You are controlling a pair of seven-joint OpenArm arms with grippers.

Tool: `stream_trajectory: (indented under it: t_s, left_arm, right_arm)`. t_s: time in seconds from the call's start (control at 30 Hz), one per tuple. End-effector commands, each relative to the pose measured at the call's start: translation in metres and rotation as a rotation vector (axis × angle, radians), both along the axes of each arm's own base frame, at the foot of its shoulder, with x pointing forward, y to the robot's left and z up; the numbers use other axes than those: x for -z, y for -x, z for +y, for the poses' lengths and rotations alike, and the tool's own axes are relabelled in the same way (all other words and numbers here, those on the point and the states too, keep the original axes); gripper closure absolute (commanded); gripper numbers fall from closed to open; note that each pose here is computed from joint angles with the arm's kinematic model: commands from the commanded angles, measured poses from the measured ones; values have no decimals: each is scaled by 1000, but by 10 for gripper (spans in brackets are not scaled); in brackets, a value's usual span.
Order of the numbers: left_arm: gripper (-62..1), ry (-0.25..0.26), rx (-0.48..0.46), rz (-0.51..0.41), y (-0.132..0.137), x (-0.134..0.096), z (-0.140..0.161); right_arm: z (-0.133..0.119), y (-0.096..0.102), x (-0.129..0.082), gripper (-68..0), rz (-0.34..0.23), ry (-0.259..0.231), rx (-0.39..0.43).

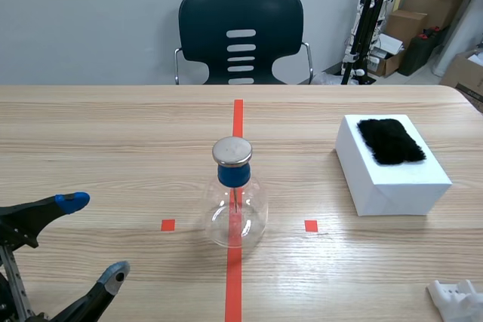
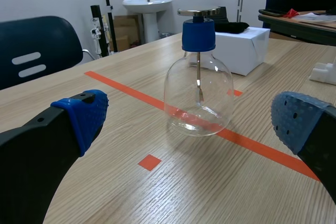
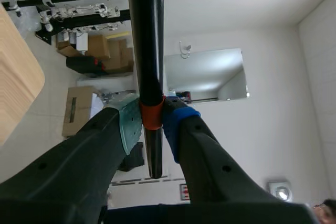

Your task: Do the electroscope experiment. hold the rod still at the electroscope

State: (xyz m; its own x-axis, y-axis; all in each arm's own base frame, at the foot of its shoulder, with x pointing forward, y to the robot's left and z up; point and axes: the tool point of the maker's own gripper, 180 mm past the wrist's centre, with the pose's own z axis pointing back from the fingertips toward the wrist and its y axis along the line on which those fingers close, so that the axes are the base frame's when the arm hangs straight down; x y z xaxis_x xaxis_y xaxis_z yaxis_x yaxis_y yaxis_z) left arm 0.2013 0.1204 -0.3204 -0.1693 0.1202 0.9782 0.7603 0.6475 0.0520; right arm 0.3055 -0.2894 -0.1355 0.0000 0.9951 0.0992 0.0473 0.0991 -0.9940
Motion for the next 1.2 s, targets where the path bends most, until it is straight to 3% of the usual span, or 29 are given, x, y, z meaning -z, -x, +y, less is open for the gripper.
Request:
stream_trajectory:
  t_s: [0.0,0.17,0.37,0.57,0.8,1.17]
  left_arm:
    - [-623,19,2,-20,-3,-6,-1]
    - [-623,20,1,-20,-3,-6,-1]
    - [-623,20,1,-20,-3,-6,-1]
    - [-623,20,2,-21,-3,-7,-1]
    - [-623,21,2,-20,-3,-7,-1]
    - [-623,20,1,-20,-3,-7,-1]
  right_arm:
    - [-4,2,-5,-4,-16,-23,-6]
    - [-20,19,5,-4,-11,-107,5]
    - [-29,41,23,-4,8,-152,33]
    - [-35,56,38,-4,39,-181,73]
    - [-49,74,56,-4,72,-222,183]
    - [-50,74,56,-4,74,-223,187]
